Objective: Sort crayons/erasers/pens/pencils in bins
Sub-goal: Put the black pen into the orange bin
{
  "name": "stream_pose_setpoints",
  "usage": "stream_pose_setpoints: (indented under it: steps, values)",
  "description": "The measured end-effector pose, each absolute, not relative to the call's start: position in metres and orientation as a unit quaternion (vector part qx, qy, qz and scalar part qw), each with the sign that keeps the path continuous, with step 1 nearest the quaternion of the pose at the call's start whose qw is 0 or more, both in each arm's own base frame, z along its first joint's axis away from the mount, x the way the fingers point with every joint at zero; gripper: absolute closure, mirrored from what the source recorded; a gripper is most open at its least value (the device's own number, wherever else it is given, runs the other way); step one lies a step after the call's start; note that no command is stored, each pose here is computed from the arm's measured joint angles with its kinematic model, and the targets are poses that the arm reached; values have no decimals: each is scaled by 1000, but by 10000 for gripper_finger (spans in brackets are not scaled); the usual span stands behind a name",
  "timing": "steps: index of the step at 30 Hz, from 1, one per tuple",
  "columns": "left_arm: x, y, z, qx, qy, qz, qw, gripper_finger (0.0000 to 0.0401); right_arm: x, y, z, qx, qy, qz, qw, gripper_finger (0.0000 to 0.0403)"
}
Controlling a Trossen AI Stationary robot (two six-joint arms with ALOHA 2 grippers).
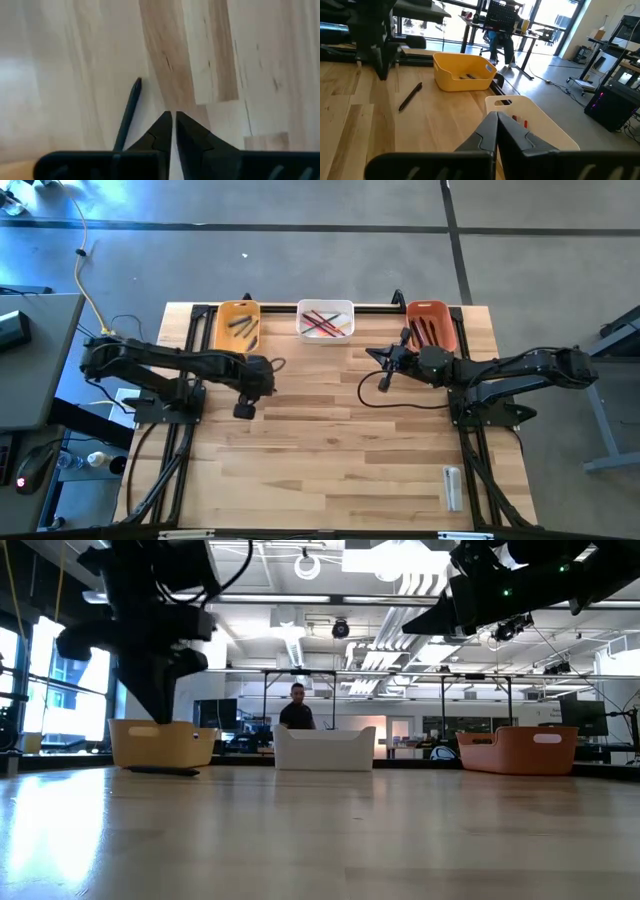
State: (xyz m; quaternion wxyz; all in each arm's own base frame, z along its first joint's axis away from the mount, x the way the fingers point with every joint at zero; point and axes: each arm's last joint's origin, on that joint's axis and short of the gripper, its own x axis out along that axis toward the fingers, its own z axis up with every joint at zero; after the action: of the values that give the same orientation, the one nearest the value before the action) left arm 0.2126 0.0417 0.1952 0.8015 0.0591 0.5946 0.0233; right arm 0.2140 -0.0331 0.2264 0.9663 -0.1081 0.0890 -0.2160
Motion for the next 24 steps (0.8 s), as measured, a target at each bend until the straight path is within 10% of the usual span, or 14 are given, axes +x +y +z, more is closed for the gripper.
stream_pose_setpoints:
  steps: [14,24]
  values:
    - [244,55,160,118,619,32,776,280,214,-33,226,-108,90,-216,966,403]
    - [258,64,134,152,655,33,739,278,214,-33,226,-108,94,-215,966,403]
